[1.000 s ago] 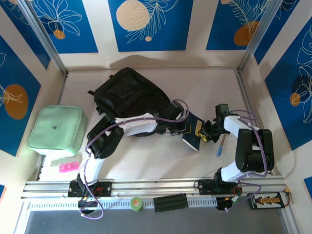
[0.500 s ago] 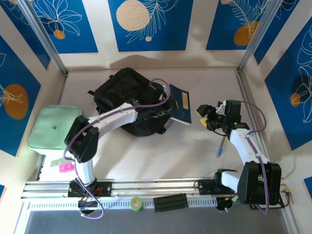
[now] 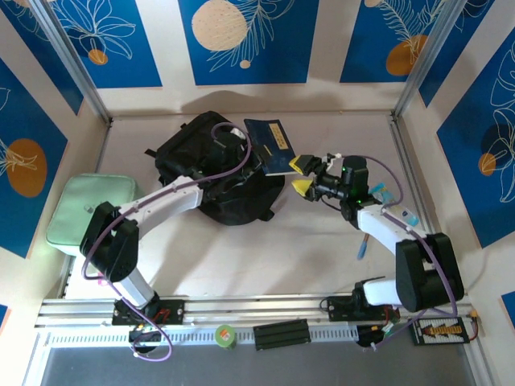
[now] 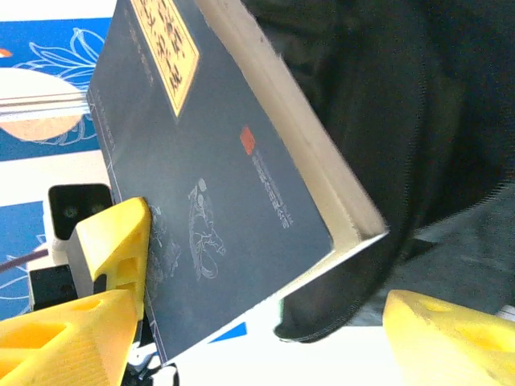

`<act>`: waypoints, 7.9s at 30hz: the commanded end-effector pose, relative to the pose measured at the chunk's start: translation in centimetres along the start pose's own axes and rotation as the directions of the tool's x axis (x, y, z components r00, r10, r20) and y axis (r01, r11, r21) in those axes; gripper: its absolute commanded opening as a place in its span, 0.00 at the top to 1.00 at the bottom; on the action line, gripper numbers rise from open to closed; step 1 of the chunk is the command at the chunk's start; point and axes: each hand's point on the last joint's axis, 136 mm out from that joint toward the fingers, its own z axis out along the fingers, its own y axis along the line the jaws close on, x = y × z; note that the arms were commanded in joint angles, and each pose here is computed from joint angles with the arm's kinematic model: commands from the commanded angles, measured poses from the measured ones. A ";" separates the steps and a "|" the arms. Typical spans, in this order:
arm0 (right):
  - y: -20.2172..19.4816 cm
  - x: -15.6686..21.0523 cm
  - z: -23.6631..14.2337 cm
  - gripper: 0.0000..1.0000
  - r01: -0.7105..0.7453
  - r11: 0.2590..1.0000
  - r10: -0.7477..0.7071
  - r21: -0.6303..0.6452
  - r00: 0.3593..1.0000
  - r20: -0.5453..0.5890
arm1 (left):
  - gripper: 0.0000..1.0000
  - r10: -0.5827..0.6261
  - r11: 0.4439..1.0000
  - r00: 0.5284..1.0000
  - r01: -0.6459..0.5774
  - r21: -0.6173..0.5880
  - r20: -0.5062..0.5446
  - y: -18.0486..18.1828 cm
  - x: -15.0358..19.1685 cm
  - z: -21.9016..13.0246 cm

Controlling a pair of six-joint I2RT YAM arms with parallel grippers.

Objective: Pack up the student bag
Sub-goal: Pass the book, then open the student bag at the top-center of the table, then place the book in the student bag, then close the student bag at the top-center of the table, then zip the student bag at the top-center of the table.

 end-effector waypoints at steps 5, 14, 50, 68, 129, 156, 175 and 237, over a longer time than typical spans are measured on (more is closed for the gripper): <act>5.0 -0.4 0.9 0.20 -0.013 0.974 0.037 -0.224 0.994 0.106 | 1.00 -0.073 0.974 0.993 0.052 0.221 0.088 -5.5 -2.5 -1.3; 6.8 -1.4 1.9 0.44 0.031 0.938 0.019 -0.346 0.990 0.142 | 1.00 -0.157 0.956 0.981 0.122 0.266 0.111 -5.5 -3.1 -1.4; 4.0 -1.3 -3.8 0.92 0.409 0.904 -0.426 0.125 0.884 0.191 | 0.01 0.844 0.422 0.418 -0.904 -0.065 -0.337 1.3 0.7 -11.6; 0.9 -4.5 -9.4 0.92 0.288 0.926 -0.353 0.245 0.890 0.287 | 0.20 0.702 0.030 -0.124 -0.979 0.204 -0.701 8.6 6.1 -6.8; -1.5 2.9 -3.5 0.93 0.198 0.956 -0.172 0.218 0.976 -0.133 | 1.00 0.955 0.012 0.091 -0.962 -0.272 -0.281 -0.5 -0.2 -6.8; -6.2 1.6 15.9 0.94 0.185 0.941 -0.072 0.283 0.927 -0.367 | 1.00 0.982 0.091 0.140 -0.936 -0.341 -0.124 -2.3 -1.5 -8.2; -4.0 0.6 8.6 0.34 0.133 0.961 -0.088 0.244 0.978 -0.189 | 1.00 0.955 0.182 0.237 -0.944 -0.276 -0.178 0.4 -0.2 -6.3; 3.4 6.1 2.7 0.30 0.747 0.573 -0.648 0.339 0.665 -0.370 | 0.94 -0.167 0.958 0.968 0.204 -0.200 0.185 22.1 -7.5 -11.4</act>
